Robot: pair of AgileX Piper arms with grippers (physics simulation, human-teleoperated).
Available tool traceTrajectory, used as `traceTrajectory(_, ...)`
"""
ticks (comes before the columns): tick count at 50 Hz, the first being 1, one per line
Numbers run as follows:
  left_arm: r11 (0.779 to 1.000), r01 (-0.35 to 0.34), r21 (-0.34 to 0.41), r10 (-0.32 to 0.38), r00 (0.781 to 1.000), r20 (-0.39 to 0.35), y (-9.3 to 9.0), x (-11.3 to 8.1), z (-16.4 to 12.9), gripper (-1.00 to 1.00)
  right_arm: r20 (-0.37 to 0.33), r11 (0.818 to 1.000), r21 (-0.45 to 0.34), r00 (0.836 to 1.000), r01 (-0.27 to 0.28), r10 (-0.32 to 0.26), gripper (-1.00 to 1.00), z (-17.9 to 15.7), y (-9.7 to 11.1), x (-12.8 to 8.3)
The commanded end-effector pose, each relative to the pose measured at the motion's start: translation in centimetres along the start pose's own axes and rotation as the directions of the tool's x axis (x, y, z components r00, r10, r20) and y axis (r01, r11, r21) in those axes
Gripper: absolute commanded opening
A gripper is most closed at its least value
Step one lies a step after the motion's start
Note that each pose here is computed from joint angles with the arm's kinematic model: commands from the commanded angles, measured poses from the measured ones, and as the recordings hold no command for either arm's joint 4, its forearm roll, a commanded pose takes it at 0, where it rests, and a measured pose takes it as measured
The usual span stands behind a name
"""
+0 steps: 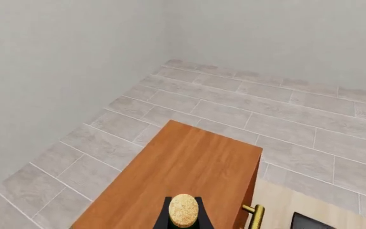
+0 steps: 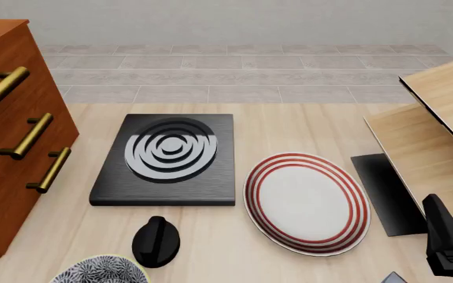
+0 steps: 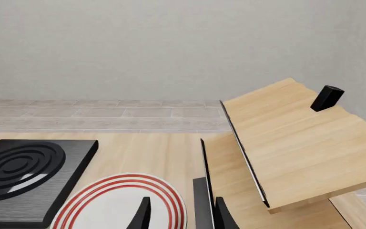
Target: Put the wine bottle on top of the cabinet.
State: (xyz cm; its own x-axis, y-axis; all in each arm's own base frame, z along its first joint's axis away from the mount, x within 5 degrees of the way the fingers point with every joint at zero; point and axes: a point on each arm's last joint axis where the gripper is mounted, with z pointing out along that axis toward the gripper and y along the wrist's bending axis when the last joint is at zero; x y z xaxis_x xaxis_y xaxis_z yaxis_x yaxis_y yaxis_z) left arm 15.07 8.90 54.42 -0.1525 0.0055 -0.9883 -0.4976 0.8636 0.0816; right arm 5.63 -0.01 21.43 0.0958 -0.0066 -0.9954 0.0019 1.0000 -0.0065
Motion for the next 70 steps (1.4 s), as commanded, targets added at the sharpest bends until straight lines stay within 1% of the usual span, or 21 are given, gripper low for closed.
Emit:
traceTrajectory(1, 1.0, -0.016, -0.01, 0.016, 0.998, -0.057, 0.1, 2.3, 0.3, -1.0, 0.0, 1.0, 0.0, 1.0, 0.0, 0.0, 1.0, 0.0, 0.0, 0.0)
traceTrajectory(10, 0.999, -0.013, -0.031, 0.01, 0.995, -0.103, 0.4, 4.5, 2.0, -1.0, 0.0, 1.0, 0.0, 1.0, 0.0, 0.0, 1.0, 0.0, 0.0, 0.0)
traceTrajectory(18, 0.999, -0.007, -0.052, 0.0, 0.992, -0.124, 0.8, 5.8, 3.0, -1.0, 0.0, 1.0, 0.0, 1.0, 0.0, 0.0, 1.0, 0.0, 0.0, 0.0)
traceTrajectory(22, 0.999, -0.003, -0.054, -0.004, 0.992, -0.126, 0.8, 5.9, 3.2, -1.0, 0.0, 1.0, 0.0, 1.0, 0.0, 0.0, 1.0, 0.0, 0.0, 0.0)
traceTrajectory(23, 0.999, -0.003, -0.054, -0.004, 0.992, -0.123, 0.8, 5.6, 3.1, 1.0, 0.0, 1.0, 0.0, 1.0, 0.0, 0.0, 1.0, 0.0, 0.0, 0.0)
traceTrajectory(34, 0.999, 0.001, -0.052, -0.007, 0.994, -0.108, 0.8, 4.7, 2.9, 1.0, 0.0, 1.0, 0.0, 1.0, 0.0, 0.0, 1.0, 0.0, 0.0, 0.0)
traceTrajectory(41, 0.999, -0.001, -0.051, -0.004, 0.995, -0.105, 0.8, 4.7, 2.6, 1.0, 0.0, 1.0, 0.0, 1.0, 0.0, 0.0, 1.0, 0.0, 0.0, 0.0)
traceTrajectory(45, 0.999, -0.007, -0.049, 0.002, 0.995, -0.095, 0.7, 4.2, 1.9, 1.0, 0.0, 1.0, 0.0, 1.0, 0.0, 0.0, 1.0, 0.0, 0.0, 0.0)
traceTrajectory(48, 0.998, -0.004, -0.055, 0.0, 0.997, -0.075, 0.9, 3.6, 1.4, 1.0, 0.0, 1.0, 0.0, 1.0, 0.0, 0.0, 1.0, 0.0, 0.0, 0.0)
traceTrajectory(54, 0.999, -0.004, -0.035, 0.002, 0.998, -0.067, 0.4, 3.1, 0.1, 1.0, 0.0, 1.0, 0.0, 1.0, 0.0, 0.0, 1.0, 0.0, 0.0, 0.0)
traceTrajectory(61, 1.0, -0.006, -0.023, 0.005, 0.998, -0.061, 0.2, 3.0, -0.7, 1.0, 0.0, 1.0, 0.0, 1.0, 0.0, 0.0, 1.0, 0.0, 0.0, 0.0)
traceTrajectory(65, 1.0, -0.004, -0.017, 0.003, 0.999, -0.043, 0.1, 2.5, -1.9, 1.0, 0.0, 1.0, 0.0, 1.0, 0.0, 0.0, 1.0, 0.0, 0.0, 0.0)
traceTrajectory(70, 1.0, -0.006, -0.008, 0.006, 0.999, -0.039, -0.1, 2.7, -2.9, 1.0, 0.0, 1.0, 0.0, 1.0, 0.0, 0.0, 1.0, 0.0, 0.0, 0.0)
